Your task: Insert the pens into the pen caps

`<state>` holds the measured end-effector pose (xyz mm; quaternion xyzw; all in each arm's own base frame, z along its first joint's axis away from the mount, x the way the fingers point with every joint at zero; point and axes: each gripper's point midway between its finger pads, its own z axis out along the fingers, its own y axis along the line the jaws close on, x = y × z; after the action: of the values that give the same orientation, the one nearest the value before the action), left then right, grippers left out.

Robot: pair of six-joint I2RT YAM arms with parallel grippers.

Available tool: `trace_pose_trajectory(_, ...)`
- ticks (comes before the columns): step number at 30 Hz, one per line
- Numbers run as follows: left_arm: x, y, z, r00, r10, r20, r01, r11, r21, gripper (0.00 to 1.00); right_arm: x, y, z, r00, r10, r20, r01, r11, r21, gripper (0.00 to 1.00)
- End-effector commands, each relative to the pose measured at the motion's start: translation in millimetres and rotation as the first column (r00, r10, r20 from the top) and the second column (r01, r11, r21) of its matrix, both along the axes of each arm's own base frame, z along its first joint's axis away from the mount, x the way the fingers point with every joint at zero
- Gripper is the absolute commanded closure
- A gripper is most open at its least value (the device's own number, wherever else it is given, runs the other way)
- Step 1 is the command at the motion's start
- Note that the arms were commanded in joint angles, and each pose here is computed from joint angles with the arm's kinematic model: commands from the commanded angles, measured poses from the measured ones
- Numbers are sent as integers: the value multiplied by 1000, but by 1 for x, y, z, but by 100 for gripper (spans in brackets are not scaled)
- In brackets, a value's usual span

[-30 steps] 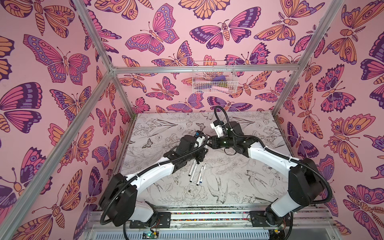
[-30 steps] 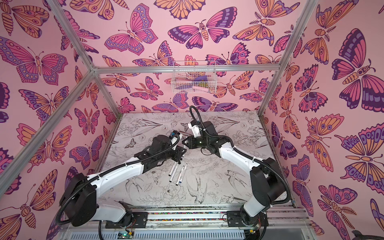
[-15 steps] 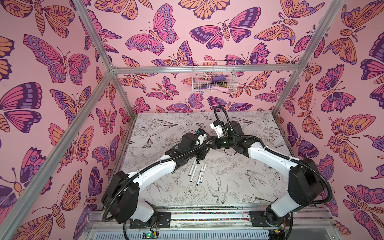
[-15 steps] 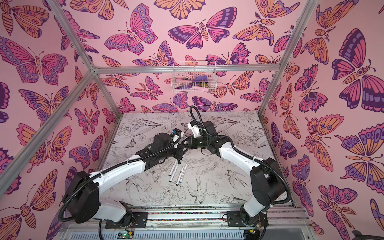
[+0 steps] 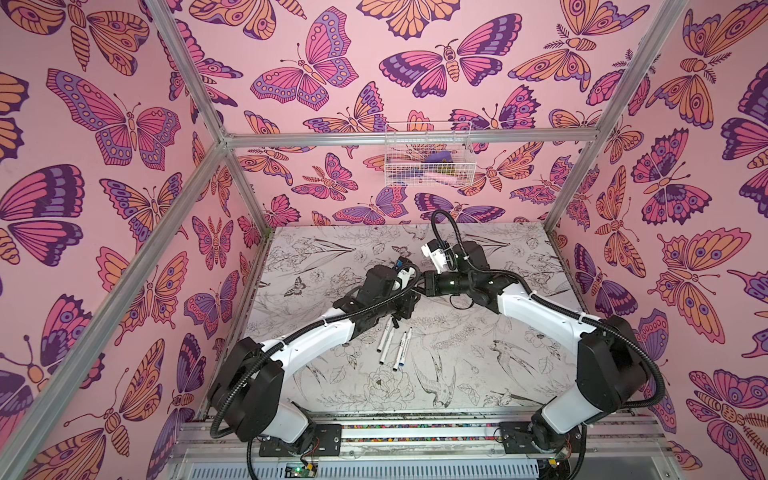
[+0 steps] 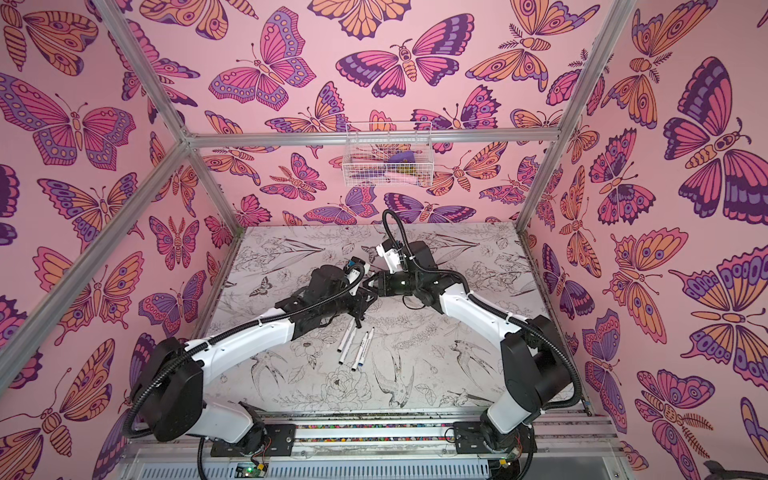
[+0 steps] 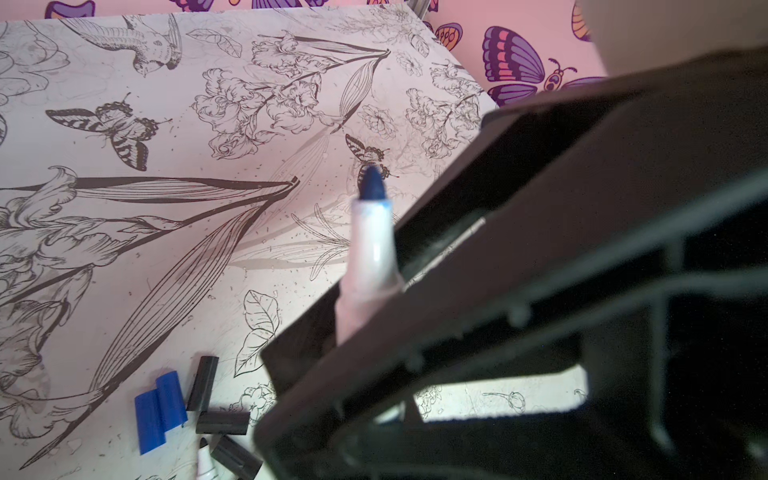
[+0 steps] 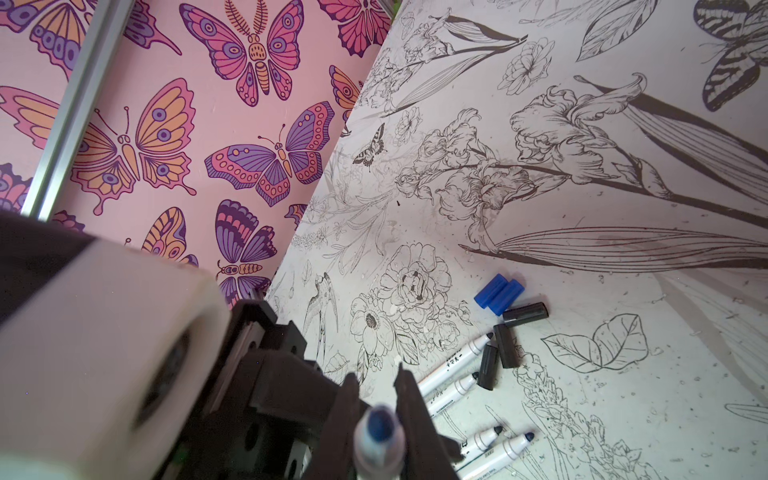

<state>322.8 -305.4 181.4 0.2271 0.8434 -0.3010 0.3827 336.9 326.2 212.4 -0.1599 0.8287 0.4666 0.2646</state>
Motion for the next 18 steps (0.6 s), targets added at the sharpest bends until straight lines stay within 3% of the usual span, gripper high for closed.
trace_pose_trajectory(1,4,2,15,999,18,36,-17,999,-29,96,3,-6,9,1000,-20,13,20,1000,13,88)
trace_pose_trajectory(4,3,10,15,998,50,24,-49,997,-54,100,8,-11,10,999,-42,17,42,999,5,82)
trace_pose_trajectory(7,10,36,6,985,175,-7,-175,984,-45,100,10,-17,25,997,-62,49,61,998,24,54)
trace_pose_trajectory(9,14,63,-5,950,310,-36,-311,950,-18,100,12,-20,28,995,-79,59,78,997,21,42)
trace_pose_trajectory(14,5,142,-22,786,611,-89,-611,791,39,100,16,-24,9,994,-107,26,108,993,-39,39)
trace_pose_trajectory(18,-13,200,-31,613,779,-133,-777,625,77,100,8,-2,-30,998,-58,-21,53,984,-168,40)
